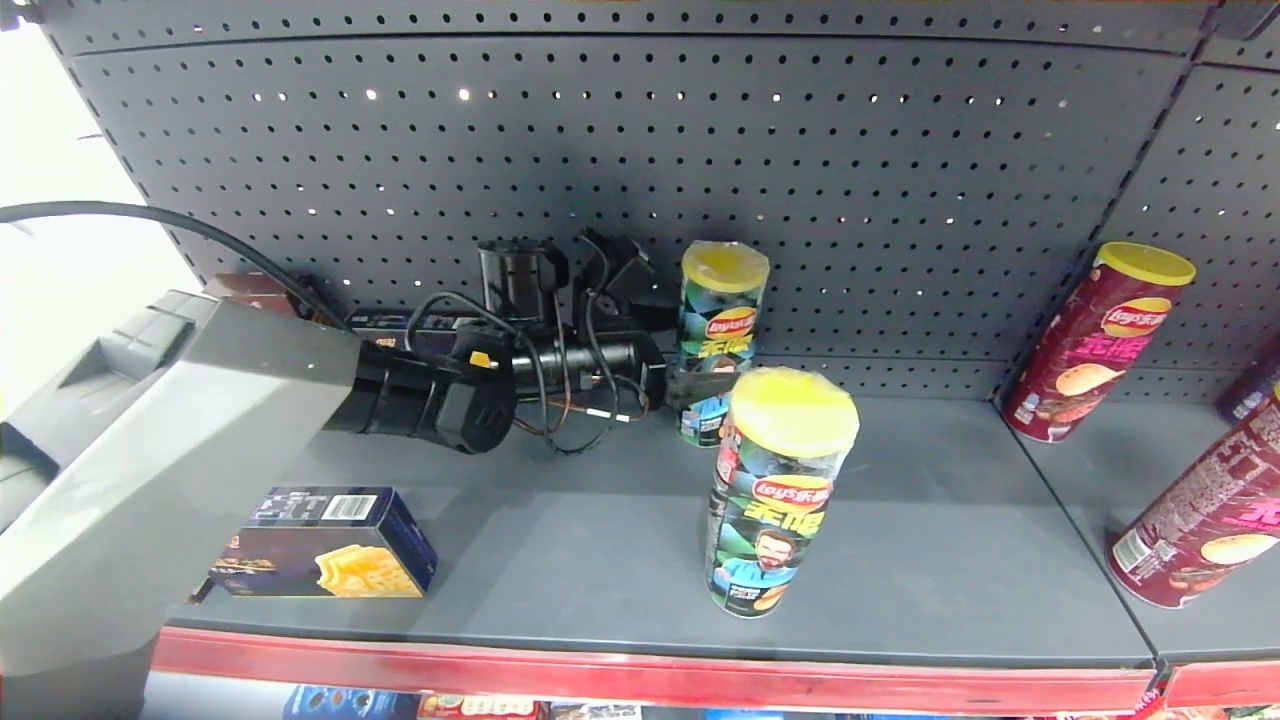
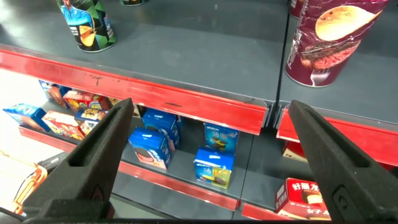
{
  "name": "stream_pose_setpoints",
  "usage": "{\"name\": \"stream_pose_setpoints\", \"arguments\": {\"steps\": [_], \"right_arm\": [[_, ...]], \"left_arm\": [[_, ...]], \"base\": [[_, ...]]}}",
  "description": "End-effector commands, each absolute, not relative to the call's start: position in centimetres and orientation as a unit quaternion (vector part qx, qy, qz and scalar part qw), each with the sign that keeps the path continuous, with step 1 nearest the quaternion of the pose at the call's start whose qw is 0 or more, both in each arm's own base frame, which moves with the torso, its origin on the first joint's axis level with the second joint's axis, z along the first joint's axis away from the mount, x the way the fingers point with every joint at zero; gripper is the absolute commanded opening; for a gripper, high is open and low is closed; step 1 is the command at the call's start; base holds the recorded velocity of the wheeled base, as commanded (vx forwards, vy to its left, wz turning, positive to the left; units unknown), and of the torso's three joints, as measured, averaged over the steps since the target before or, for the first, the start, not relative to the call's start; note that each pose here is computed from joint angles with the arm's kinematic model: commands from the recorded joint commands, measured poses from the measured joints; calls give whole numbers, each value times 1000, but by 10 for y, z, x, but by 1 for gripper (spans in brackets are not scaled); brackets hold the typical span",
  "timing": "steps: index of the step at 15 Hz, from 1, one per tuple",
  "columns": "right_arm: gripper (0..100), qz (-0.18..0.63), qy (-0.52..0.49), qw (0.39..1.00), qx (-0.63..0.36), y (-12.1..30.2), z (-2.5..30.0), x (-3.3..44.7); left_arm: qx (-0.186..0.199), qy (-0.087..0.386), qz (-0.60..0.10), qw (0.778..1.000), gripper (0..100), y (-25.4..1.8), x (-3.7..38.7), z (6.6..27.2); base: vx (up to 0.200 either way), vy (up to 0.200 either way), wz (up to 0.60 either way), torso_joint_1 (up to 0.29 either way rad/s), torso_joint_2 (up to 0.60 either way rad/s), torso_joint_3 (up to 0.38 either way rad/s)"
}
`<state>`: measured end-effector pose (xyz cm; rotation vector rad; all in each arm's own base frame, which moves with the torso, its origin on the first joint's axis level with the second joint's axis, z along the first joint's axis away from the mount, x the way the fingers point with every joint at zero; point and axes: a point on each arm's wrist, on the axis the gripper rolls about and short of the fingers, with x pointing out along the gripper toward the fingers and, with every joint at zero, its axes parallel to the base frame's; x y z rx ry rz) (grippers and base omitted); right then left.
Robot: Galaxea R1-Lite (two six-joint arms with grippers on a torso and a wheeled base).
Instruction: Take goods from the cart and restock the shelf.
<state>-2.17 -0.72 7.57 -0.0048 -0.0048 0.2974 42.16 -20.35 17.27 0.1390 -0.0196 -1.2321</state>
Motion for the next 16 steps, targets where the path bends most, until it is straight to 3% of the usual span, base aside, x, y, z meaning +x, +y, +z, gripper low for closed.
{"name": "stream_pose_setpoints", "arguments": {"steps": [1, 4, 9, 16], "right_arm": [[100, 148, -2, 989, -3, -7, 76, -22], [100, 149, -2, 989, -3, -7, 76, -22], [100, 149, -2, 989, -3, -7, 76, -22], [100, 148, -2, 989, -3, -7, 76, -22]], "left_arm": [[67, -18, -572, 817, 100, -196, 408, 192], [67, 2, -569, 819, 100, -191, 400, 201], [139, 52, -542, 827, 100, -181, 396, 186], [147, 70, -503, 849, 100, -187, 405, 173]], "base": [[0, 0, 0, 0, 0, 0], [0, 0, 0, 0, 0, 0], [0, 0, 0, 0, 0, 0], [0, 0, 0, 0, 0, 0]]}}
